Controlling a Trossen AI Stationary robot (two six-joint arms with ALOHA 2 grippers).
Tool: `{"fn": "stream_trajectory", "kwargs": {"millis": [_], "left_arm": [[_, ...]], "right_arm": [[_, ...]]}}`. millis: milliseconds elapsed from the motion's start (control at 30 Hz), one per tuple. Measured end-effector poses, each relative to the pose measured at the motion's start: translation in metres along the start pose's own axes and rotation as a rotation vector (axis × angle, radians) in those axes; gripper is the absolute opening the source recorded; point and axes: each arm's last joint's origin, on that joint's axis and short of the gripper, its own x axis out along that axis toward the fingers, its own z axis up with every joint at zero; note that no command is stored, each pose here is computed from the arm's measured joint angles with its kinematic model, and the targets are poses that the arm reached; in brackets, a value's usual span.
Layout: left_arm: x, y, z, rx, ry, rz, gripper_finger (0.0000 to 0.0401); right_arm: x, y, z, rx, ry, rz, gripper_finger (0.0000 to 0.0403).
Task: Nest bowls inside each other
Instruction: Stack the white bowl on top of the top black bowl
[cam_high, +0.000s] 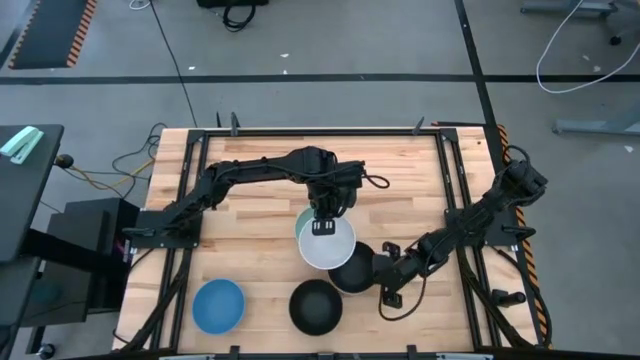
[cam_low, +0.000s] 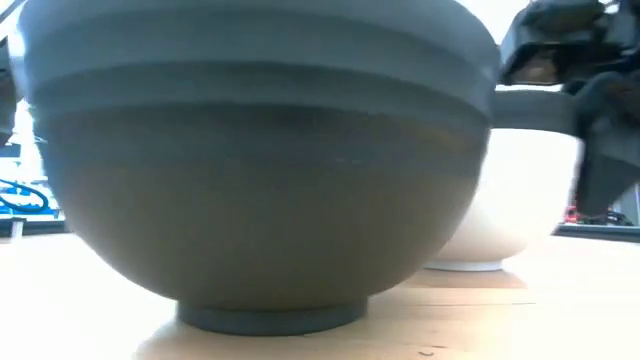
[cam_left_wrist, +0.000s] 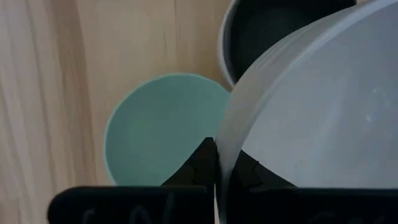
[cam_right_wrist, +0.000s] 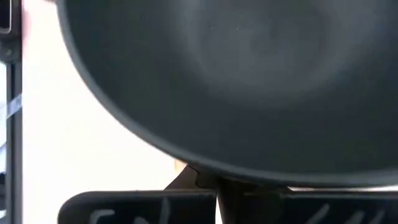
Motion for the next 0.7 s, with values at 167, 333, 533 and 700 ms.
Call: {"fn": "stream_trajectory", "kwargs": {"millis": [167, 333, 533, 700], "left_arm": [[0.003, -0.01, -0.001, 0.02, 0.018, -0.008, 0.001], [0.005, -0.021, -0.001, 0.041, 0.03, -0.015, 0.0014], [0.007, -0.031, -0.003, 0.065, 0.047, -0.035, 0.0012], [0.008, -0.037, -0.003, 0.08, 0.052, -0.039, 0.0015]], "right_arm": [[0.01, -0.013, 0.014, -0.015, 0.03, -0.011, 0.0], [0.017, -0.022, 0.028, -0.045, 0.028, -0.025, 0.0], [0.014, -0.023, 0.043, -0.116, -0.024, 0.002, 0.0], [0.014, -0.03, 0.052, -0.146, -0.041, -0.005, 0.0]]}}
